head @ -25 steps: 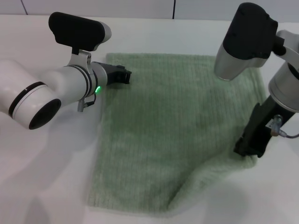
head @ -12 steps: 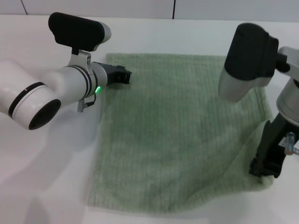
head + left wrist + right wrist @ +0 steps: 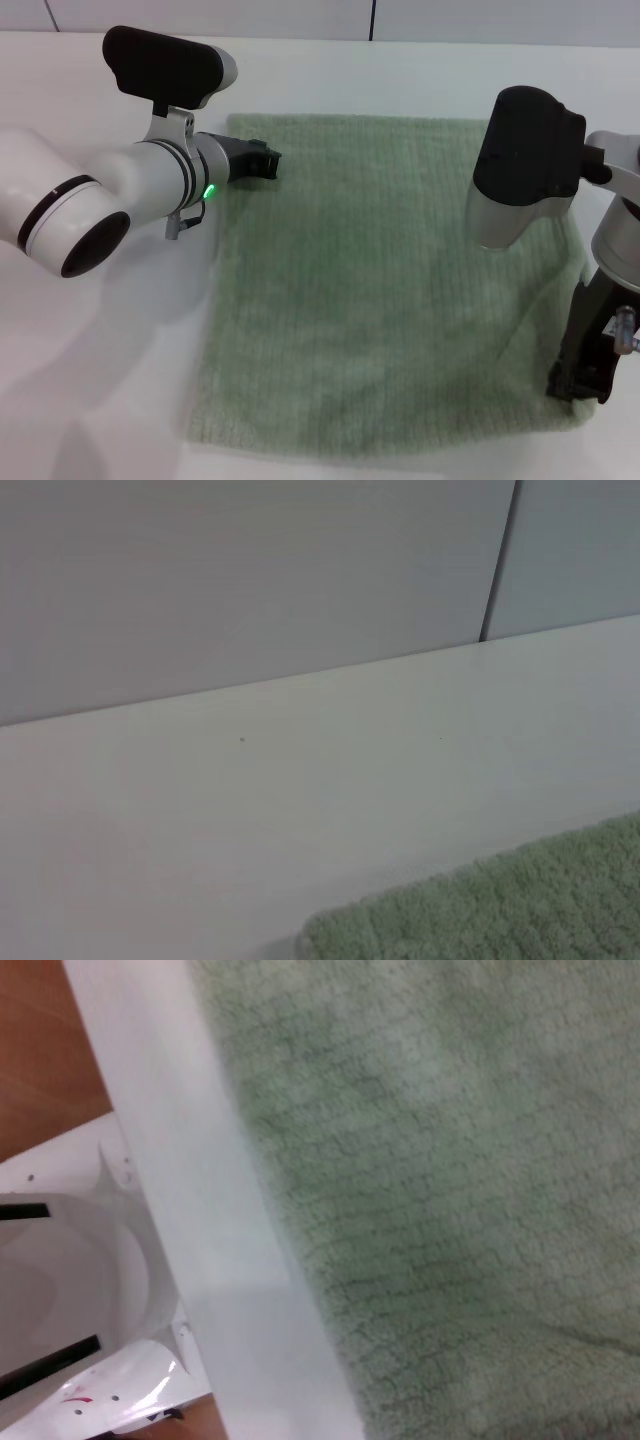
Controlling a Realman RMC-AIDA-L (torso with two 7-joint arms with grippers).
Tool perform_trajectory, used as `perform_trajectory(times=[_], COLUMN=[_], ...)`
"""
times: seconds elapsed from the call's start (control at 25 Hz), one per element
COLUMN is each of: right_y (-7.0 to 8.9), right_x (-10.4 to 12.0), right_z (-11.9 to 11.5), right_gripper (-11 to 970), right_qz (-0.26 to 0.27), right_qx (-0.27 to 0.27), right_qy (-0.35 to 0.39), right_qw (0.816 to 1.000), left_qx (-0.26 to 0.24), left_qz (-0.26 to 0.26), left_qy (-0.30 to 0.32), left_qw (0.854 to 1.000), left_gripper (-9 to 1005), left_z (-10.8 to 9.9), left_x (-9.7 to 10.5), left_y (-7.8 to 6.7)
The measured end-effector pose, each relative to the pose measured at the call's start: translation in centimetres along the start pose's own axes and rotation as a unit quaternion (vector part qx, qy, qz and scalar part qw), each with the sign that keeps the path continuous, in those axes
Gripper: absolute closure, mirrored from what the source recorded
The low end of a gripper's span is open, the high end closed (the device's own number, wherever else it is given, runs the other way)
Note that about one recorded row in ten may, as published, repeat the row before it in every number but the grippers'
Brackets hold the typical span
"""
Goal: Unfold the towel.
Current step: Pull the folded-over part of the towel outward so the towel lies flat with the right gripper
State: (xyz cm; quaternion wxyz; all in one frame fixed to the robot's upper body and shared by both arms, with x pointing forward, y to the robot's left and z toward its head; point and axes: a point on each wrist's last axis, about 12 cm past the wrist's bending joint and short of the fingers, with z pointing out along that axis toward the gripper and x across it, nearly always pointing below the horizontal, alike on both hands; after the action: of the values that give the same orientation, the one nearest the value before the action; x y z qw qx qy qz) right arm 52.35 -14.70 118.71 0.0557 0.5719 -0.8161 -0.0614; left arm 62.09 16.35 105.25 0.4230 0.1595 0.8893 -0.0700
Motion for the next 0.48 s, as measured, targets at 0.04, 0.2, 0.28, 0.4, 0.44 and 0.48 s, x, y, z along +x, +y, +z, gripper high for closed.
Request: perform_trajectory(times=[0.04,0.2,0.28,0.4,0.44,0.48], right_y=[-0.06,-0.16,-0.13,-0.1,-0.1,-0.11], right_x=[0.02,0.03,0.0,-0.01,-0.01,0.03], right_z=[0.06,0.14,0.19,0.24,0.26,0.35], right_gripper=[806,803,802,800,799,798], right_qz=[0.001,0.0,-0.004,-0.01,-0.014,-0.019], right_qx=[0.002,0.006,0.007,0.007,0.007,0.005], right_qy=[0.002,0.006,0.008,0.01,0.01,0.012], right_qw=[1.0,1.0,1.0,1.0,1.0,1.0], left_qx=[0.0,0.0,-0.001,-0.002,-0.001,-0.001], left_qz=[0.0,-0.001,-0.004,-0.004,-0.004,-0.004], left_qy=[0.0,0.0,-0.001,-0.002,-0.002,-0.002], left_qw=[1.0,1.0,1.0,1.0,1.0,1.0], left_gripper=[997,997,997,996,996,996], left_z=[0.0,0.0,0.0,-0.01,-0.01,-0.01], left_x=[-0.01,-0.02,-0.1,-0.11,-0.14,-0.14], left_y=[0.0,0.03,0.12,0.13,0.12,0.12])
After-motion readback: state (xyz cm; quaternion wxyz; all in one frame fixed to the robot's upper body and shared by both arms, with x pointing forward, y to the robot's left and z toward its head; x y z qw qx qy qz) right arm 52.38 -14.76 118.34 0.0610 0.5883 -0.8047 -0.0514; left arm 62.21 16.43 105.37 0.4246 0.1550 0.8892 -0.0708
